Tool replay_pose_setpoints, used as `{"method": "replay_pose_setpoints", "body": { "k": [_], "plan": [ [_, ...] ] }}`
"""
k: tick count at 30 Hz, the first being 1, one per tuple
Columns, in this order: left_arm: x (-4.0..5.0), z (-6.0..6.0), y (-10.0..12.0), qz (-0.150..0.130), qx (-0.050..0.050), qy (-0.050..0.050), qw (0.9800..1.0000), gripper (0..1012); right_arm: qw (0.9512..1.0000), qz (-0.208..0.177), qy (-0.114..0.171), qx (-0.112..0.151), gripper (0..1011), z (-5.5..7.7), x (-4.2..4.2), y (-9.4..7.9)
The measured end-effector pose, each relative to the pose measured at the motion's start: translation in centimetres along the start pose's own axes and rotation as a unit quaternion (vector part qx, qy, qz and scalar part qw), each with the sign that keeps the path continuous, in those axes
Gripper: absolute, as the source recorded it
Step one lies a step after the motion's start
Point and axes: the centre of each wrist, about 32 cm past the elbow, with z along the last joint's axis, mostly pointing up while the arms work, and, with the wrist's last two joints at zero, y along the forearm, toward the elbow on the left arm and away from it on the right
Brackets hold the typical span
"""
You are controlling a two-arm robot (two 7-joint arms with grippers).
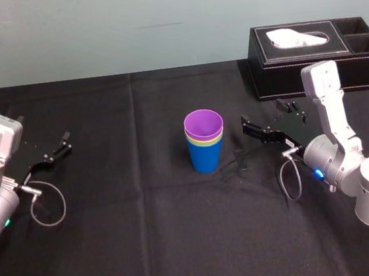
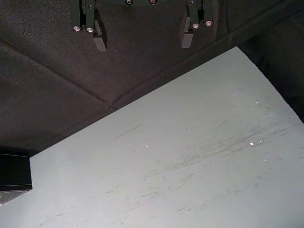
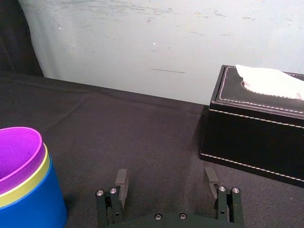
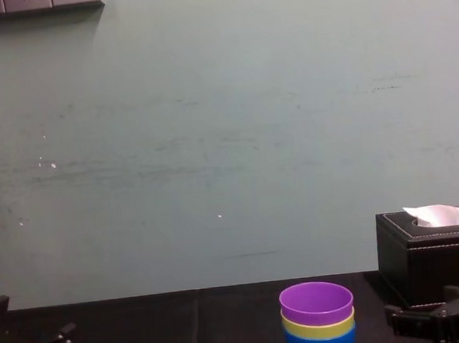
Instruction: Stack the three plastic cups sequentially using one hand.
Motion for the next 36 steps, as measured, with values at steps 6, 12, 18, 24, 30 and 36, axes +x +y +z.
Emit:
{"method": "replay_pose_setpoints", "body": {
  "k": [6,12,18,24,30,36],
  "plan": [
    [0.0,0.0,0.0,0.0,0.0,0.0,1.0,1011,1.0,0.0,0.0,0.0,1003,0.0,0.0,0.0],
    [0.0,0.0,0.0,0.0,0.0,0.0,1.0,1011,1.0,0.0,0.0,0.0,1003,0.0,0.0,0.0],
    [0.0,0.0,0.0,0.0,0.0,0.0,1.0,1011,1.0,0.0,0.0,0.0,1003,0.0,0.0,0.0],
    [0.0,0.0,0.0,0.0,0.0,0.0,1.0,1011,1.0,0.0,0.0,0.0,1003,0.0,0.0,0.0],
    [0.0,0.0,0.0,0.0,0.0,0.0,1.0,1011,1.0,0.0,0.0,0.0,1003,0.0,0.0,0.0],
    [0.0,0.0,0.0,0.0,0.0,0.0,1.0,1011,1.0,0.0,0.0,0.0,1003,0.0,0.0,0.0]
  ]
}}
